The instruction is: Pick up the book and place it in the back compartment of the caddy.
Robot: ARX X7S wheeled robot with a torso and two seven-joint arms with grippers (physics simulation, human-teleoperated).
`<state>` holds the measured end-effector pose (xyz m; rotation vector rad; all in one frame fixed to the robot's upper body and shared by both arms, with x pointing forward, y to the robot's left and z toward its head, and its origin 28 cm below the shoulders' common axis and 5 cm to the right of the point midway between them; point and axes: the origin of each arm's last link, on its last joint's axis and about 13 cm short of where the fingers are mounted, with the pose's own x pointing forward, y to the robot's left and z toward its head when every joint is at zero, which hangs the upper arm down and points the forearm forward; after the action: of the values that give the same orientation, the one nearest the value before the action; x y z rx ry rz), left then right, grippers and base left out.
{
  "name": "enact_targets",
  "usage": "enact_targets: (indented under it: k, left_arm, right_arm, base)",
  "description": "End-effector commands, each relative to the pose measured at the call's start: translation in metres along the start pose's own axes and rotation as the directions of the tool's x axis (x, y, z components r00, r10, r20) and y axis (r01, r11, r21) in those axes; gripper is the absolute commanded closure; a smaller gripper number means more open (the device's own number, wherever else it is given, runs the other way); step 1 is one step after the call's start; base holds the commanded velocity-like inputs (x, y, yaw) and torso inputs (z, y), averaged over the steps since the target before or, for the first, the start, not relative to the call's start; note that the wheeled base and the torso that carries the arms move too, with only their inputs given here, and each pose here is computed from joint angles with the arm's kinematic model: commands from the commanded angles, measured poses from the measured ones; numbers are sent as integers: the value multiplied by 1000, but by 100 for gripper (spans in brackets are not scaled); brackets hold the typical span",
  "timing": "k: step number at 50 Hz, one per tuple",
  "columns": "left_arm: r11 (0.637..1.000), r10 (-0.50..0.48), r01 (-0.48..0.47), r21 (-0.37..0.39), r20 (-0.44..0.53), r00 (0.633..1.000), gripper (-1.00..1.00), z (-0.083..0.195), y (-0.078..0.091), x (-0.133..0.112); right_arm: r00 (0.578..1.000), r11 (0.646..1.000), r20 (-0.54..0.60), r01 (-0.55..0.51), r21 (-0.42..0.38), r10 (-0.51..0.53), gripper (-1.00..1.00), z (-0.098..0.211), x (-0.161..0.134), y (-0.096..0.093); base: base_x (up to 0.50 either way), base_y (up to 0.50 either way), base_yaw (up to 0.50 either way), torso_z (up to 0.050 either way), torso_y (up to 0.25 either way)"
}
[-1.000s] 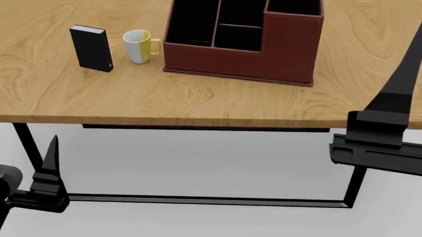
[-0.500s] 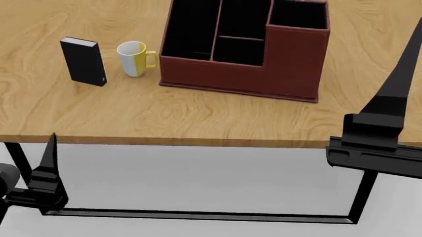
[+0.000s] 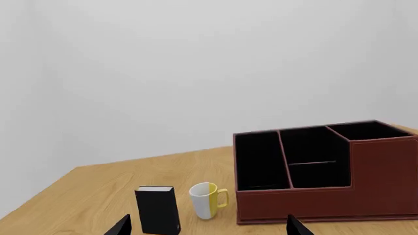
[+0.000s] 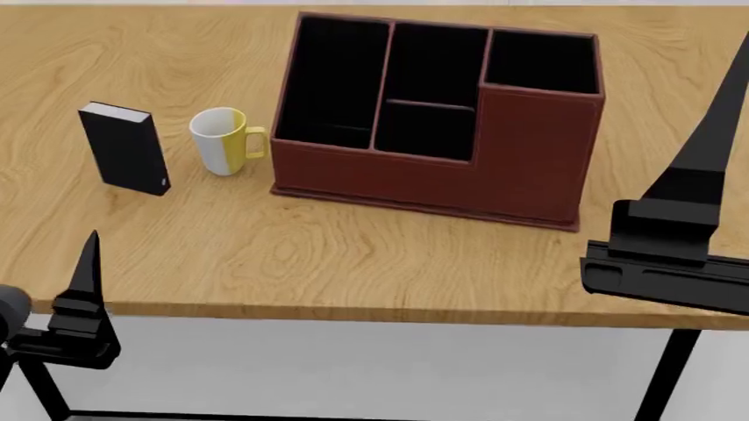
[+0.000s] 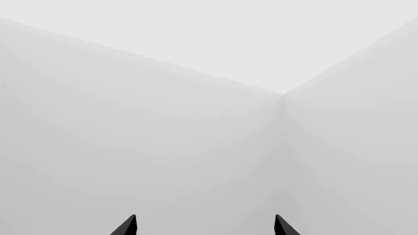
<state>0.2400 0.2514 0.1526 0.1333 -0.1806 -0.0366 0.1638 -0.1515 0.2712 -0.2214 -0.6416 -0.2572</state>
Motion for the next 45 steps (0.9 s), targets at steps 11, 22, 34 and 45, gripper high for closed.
enact_targets:
  k: [11,22,34,45]
  left_arm:
    - [1000,-8,8,-7,5,1000,-100,-1,0,0]
    - [1000,-11,11,-3,8,1000,-100,-1,0,0]
    - [1000,-9,9,7,11,1000,-100,-2,0,0]
    - [1000,-5,5,6,10,1000,-100,-3,0,0]
  right_arm:
    - [1000,1000,-4,-1,0,1,-100,-2,-1,0]
    - [1000,1000,-6,-1,1,1,-100,-3,-2,0]
    - [1000,1000,-8,-3,-1,3,-100,-4,-2,1]
    - [1000,1000,-7,-3,1,3,-100,-4,-1,1]
  base:
    - [373,-32,0,0,1]
    - [377,-44,0,0,2]
    - [376,-43,0,0,1]
    - [376,-43,0,0,1]
